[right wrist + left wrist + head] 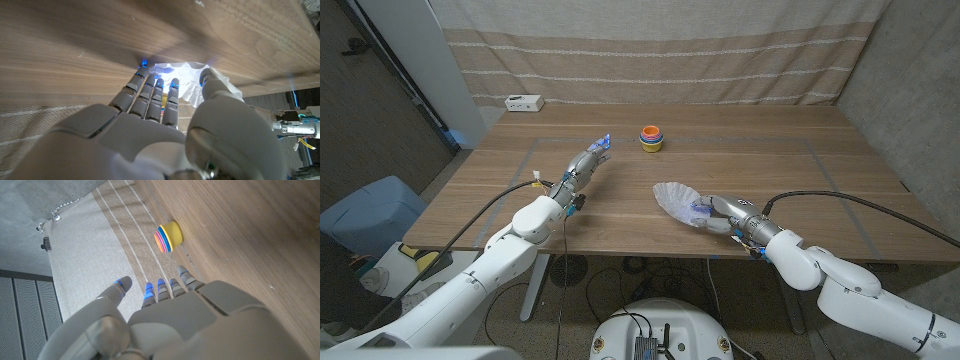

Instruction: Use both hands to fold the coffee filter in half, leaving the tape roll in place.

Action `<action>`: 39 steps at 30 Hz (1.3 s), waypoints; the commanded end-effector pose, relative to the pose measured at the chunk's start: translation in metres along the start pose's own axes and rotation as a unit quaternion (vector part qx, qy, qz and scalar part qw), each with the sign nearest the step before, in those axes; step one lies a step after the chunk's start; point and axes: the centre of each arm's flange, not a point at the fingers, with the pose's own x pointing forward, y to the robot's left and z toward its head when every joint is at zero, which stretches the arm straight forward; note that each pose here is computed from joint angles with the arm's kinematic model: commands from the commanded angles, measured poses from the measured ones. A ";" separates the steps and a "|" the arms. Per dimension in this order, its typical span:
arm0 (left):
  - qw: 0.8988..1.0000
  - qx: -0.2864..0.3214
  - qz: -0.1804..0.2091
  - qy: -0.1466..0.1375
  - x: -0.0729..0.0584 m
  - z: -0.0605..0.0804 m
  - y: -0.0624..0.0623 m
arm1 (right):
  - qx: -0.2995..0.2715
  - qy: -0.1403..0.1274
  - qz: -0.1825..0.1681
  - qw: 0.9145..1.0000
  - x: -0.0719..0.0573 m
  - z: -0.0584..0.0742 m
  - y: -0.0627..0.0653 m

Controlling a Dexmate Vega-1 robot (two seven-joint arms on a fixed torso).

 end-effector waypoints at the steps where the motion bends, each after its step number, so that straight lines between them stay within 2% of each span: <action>1: 1.000 0.008 0.001 0.001 -0.004 0.000 -0.001 | -0.022 0.037 0.012 0.999 0.006 -0.012 0.011; 5: 1.000 0.023 0.002 -0.001 -0.007 0.000 -0.002 | -0.019 0.040 0.009 0.999 0.008 -0.014 0.013; 11: 0.995 0.099 0.010 -0.026 -0.009 0.011 0.000 | -0.009 0.045 0.011 0.999 0.012 -0.018 0.016; 19: 0.983 0.181 -0.011 -0.030 -0.012 0.020 0.000 | 0.000 0.053 0.010 0.999 0.016 -0.023 0.019; 21: 0.979 0.201 -0.029 -0.026 -0.012 0.021 0.001 | 0.000 0.054 0.012 0.998 0.016 -0.024 0.019; 28: 0.953 0.291 -0.077 -0.025 -0.009 0.030 -0.003 | 0.001 0.055 0.009 0.998 0.016 -0.027 0.018; 37: 0.912 0.375 -0.158 -0.052 -0.002 0.043 -0.029 | 0.004 0.055 0.010 0.998 0.014 -0.027 0.019; 39: 0.906 0.383 -0.171 -0.056 -0.001 0.044 -0.035 | 0.003 0.055 0.007 0.998 0.013 -0.027 0.019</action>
